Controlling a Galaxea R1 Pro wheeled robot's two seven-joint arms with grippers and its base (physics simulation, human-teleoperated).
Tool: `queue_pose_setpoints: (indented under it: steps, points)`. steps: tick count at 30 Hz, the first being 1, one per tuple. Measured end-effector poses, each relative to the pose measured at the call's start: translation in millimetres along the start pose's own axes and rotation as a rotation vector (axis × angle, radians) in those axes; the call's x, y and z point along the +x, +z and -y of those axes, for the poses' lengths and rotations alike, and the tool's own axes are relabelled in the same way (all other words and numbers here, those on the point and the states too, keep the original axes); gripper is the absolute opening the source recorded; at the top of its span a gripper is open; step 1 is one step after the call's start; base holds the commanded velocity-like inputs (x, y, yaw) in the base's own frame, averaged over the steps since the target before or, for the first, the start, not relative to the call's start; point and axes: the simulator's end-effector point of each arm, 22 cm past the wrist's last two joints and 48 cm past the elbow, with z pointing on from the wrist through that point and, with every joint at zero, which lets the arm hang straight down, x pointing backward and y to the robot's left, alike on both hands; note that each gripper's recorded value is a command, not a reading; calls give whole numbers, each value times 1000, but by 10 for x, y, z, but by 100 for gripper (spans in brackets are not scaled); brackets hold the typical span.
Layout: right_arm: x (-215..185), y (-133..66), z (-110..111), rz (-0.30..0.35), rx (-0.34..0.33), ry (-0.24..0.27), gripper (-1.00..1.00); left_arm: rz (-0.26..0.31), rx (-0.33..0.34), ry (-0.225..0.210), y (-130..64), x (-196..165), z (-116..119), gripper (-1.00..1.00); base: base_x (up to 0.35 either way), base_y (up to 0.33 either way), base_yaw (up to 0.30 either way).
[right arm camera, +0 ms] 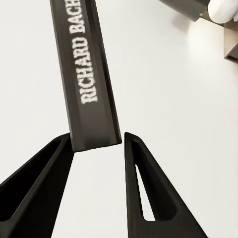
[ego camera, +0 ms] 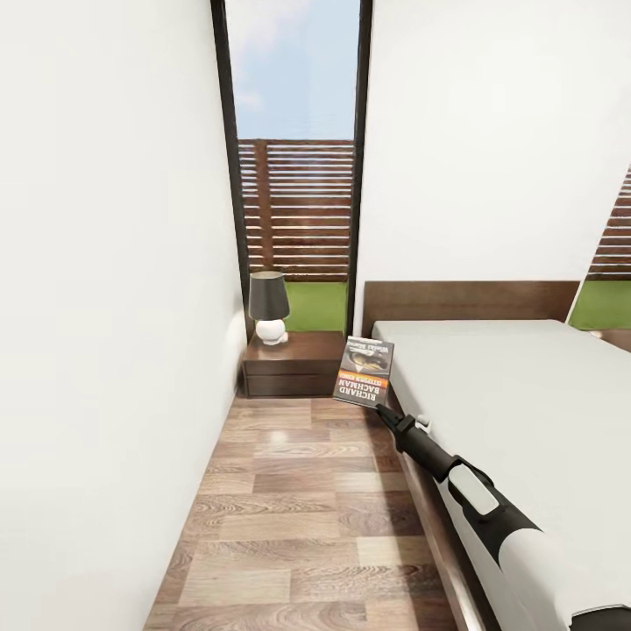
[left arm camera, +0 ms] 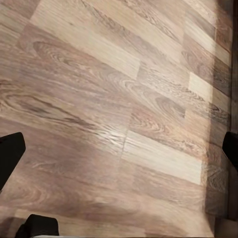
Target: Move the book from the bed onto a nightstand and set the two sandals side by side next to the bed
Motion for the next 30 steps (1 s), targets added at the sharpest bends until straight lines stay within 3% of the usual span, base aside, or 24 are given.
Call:
queue_pose_setpoints:
  steps: [6,10,21,30]
  points:
    - [4,3,-2,0,-1,1,-100,203,-88,-26,34,-207,19,100,2,0,0]
    - [4,3,-2,0,-1,1,-100,271,-144,-40,18,-186,30,100,0,0,0]
    - [5,6,-8,0,-2,1,-100,284,-233,-83,-9,98,63,100,0,0,0]
    - [9,10,-12,0,-3,1,-100,294,-285,-87,-26,149,25,100,0,0,0]
